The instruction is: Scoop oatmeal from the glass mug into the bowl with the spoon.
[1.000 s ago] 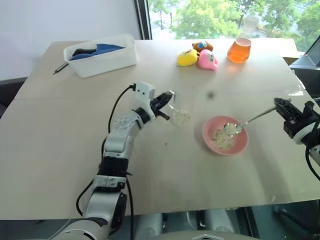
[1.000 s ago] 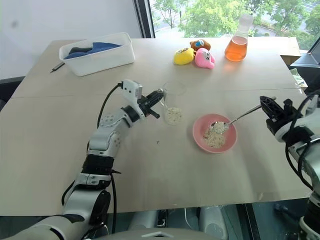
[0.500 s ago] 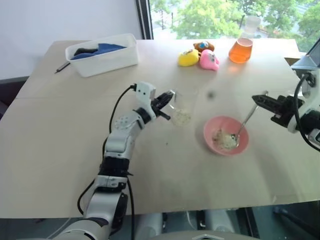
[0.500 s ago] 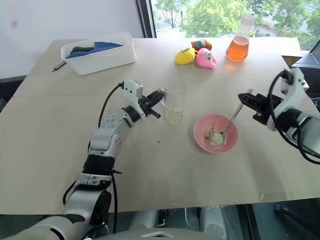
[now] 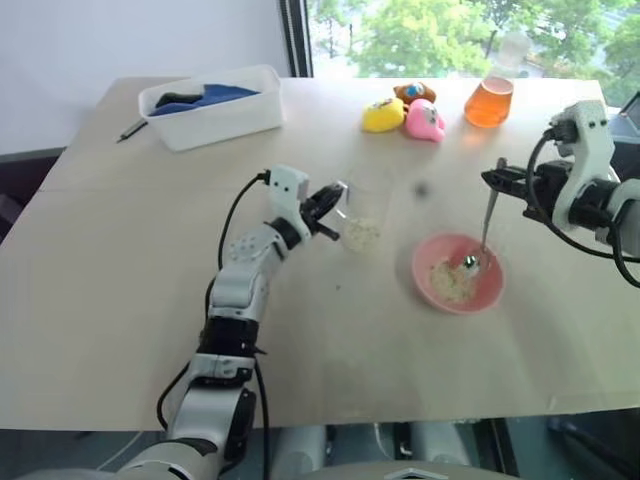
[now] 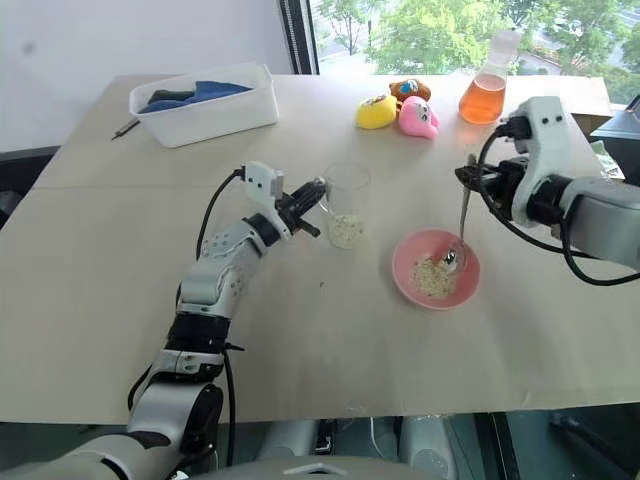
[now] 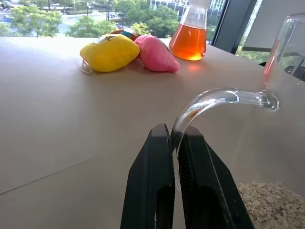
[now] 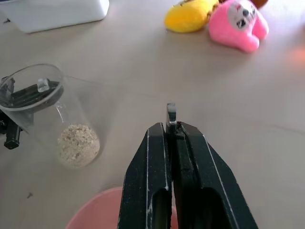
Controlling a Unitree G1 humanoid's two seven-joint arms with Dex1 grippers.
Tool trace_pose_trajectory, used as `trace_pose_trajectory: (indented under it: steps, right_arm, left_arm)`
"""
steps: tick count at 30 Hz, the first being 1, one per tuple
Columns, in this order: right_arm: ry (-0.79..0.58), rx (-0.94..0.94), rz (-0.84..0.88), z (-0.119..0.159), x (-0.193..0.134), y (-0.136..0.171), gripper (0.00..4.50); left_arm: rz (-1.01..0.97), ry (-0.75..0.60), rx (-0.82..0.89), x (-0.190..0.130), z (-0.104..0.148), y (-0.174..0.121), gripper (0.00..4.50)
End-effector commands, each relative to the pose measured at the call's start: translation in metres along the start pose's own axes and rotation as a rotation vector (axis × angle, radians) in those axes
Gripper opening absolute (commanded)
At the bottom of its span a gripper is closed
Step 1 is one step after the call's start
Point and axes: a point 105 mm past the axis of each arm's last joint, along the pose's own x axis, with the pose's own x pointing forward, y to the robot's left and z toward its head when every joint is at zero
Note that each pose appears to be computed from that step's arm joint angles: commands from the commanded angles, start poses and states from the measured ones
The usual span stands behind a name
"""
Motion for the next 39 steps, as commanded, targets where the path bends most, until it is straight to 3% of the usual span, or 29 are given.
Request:
trace_pose_trajectory:
  steps: [1, 8, 12, 18, 26, 33, 39]
  right_arm:
    - [-0.021, -0.171, 0.037, 0.018, -0.004, 0.017, 0.00]
    - [0.024, -0.275, 0.050, 0.014, -0.004, 0.020, 0.00]
    - [0.011, -0.223, 0.036, 0.014, -0.005, 0.013, 0.00]
    - [-0.139, 0.081, 0.020, 0.031, -0.006, -0.005, 0.00]
    - [-0.417, 0.466, 0.138, 0.092, -0.011, 0.000, 0.00]
    - [-0.449, 0.579, 0.214, 0.112, 0.018, 0.026, 0.00]
    - [-0.388, 0.509, 0.204, 0.093, 0.052, 0.040, 0.00]
  left_arm:
    - [-0.019, -0.083, 0.053, 0.002, 0.024, -0.007, 0.21]
    - [-0.022, -0.081, 0.057, 0.002, 0.024, -0.006, 0.21]
    - [-0.026, -0.081, 0.057, 0.003, 0.024, -0.008, 0.21]
    - [-0.029, -0.081, 0.061, 0.003, 0.024, -0.009, 0.21]
    - [-0.027, -0.078, 0.075, 0.002, 0.023, -0.008, 0.21]
    - [-0.037, -0.079, 0.090, 0.003, 0.023, -0.010, 0.21]
    - [-0.050, -0.110, 0.070, 0.002, 0.026, -0.014, 0.21]
